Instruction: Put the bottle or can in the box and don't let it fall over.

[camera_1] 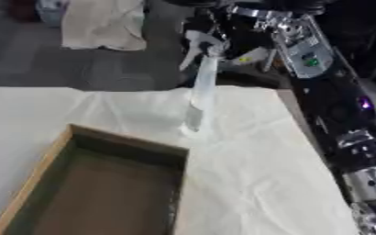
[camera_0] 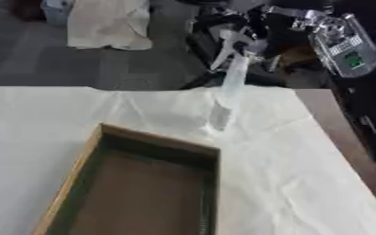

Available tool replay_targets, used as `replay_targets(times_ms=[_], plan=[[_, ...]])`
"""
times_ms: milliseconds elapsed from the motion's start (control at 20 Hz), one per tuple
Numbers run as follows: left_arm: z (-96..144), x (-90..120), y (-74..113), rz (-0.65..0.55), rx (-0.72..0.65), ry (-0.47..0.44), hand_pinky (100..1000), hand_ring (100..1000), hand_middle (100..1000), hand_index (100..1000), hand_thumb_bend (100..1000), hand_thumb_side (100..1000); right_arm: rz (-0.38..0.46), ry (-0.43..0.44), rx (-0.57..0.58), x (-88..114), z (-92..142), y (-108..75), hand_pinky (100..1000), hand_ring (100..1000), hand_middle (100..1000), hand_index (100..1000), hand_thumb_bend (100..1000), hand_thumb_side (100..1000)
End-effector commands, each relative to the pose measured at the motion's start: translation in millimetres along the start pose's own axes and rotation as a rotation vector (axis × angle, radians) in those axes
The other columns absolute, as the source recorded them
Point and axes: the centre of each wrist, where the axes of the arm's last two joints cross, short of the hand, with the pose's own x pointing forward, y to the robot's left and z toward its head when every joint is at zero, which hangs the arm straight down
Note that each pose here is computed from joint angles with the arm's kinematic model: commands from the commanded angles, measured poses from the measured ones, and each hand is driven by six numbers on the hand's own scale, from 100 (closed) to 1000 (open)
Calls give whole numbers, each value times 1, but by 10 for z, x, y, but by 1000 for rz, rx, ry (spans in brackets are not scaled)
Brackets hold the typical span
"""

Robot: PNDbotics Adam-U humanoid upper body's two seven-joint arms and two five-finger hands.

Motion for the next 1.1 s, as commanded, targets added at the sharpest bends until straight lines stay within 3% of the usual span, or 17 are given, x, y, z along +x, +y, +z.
replay_targets(times_ms=[50, 450, 600, 1100], plan=[[-31, 63, -4, -2, -8, -26, 685, 821, 853, 772, 232, 876, 27, -9, -37, 98, 56, -140, 730, 579, 664, 633, 174, 100], [-27, 60, -2, -2, -7, -26, 684, 821, 854, 763, 228, 874, 30, -13, -28, 101, 65, -145, 663, 588, 679, 649, 164, 100], [-30, 62, -2, -1, -6, -27, 684, 821, 854, 762, 225, 872, 35, -9, -25, 98, 66, -145, 694, 506, 668, 643, 169, 100], [-32, 63, -2, 1, -3, -30, 683, 822, 854, 759, 221, 869, 50, 4, -28, 83, 68, -137, 708, 496, 630, 610, 162, 100]])
